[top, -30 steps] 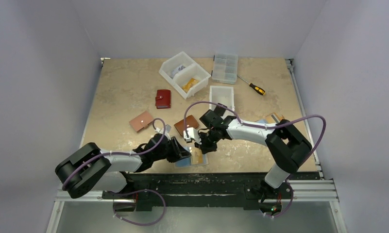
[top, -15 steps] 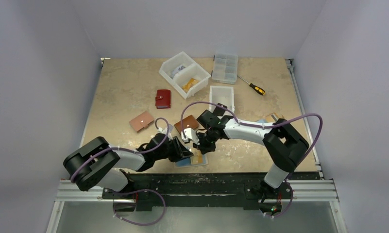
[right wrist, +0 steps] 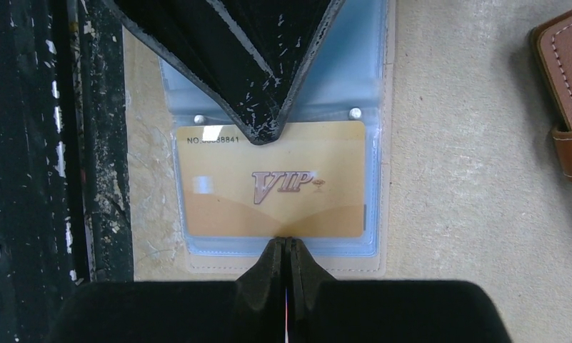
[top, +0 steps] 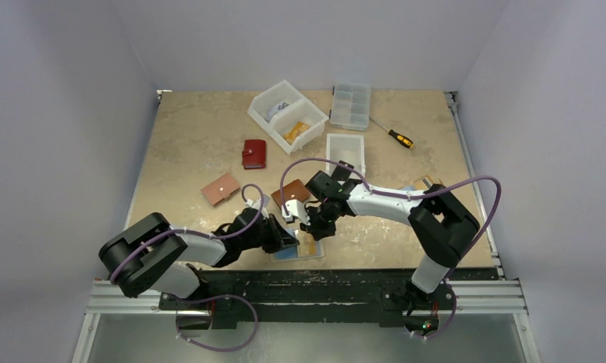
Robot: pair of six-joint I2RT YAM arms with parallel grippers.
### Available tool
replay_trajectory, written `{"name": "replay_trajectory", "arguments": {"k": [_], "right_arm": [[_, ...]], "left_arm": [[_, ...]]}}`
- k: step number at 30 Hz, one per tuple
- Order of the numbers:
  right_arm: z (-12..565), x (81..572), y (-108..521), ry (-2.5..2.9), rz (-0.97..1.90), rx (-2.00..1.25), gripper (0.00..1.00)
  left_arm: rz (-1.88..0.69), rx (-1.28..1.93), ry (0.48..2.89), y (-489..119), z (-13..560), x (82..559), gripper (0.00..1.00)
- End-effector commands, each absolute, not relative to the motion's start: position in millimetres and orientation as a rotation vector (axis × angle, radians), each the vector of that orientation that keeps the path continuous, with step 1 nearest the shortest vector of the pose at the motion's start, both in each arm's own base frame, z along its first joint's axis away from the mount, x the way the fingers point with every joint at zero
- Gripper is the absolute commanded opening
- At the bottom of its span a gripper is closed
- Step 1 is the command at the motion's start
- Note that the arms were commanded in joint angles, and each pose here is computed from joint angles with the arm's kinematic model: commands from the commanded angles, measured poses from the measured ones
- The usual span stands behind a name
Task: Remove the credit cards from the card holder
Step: Remove the credit card from the card holder.
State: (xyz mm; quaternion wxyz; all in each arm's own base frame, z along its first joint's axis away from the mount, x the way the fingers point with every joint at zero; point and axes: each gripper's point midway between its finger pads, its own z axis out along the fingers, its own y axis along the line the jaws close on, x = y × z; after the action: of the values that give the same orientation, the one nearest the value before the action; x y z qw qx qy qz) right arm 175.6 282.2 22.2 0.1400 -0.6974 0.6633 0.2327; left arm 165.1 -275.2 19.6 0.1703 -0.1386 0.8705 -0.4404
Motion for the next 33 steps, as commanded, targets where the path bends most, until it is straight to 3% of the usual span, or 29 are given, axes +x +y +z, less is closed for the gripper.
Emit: {"name": "replay_trajectory", "arguments": {"k": [1,6,17,33], "right_arm": [[17,163,293,1.885,0.722,-2.026,0.08],[15,169,288,1.908,0.680,-2.000,0.15],[8,175,284,1.953,0.631,-1.995,0.20],[25,168,287,1.898,0.736,-1.979,0.35]], "left_arm": [[-1.211,-0.296,2.450,-275,25,166,0.00],[-1.121,-0.250,2.446,-262,27,167,0.00],[-1.058,-0.268,2.456,-243,27,158,0.00],[-1.004,-0.213,2.368,-223,47,158,0.00]]}}
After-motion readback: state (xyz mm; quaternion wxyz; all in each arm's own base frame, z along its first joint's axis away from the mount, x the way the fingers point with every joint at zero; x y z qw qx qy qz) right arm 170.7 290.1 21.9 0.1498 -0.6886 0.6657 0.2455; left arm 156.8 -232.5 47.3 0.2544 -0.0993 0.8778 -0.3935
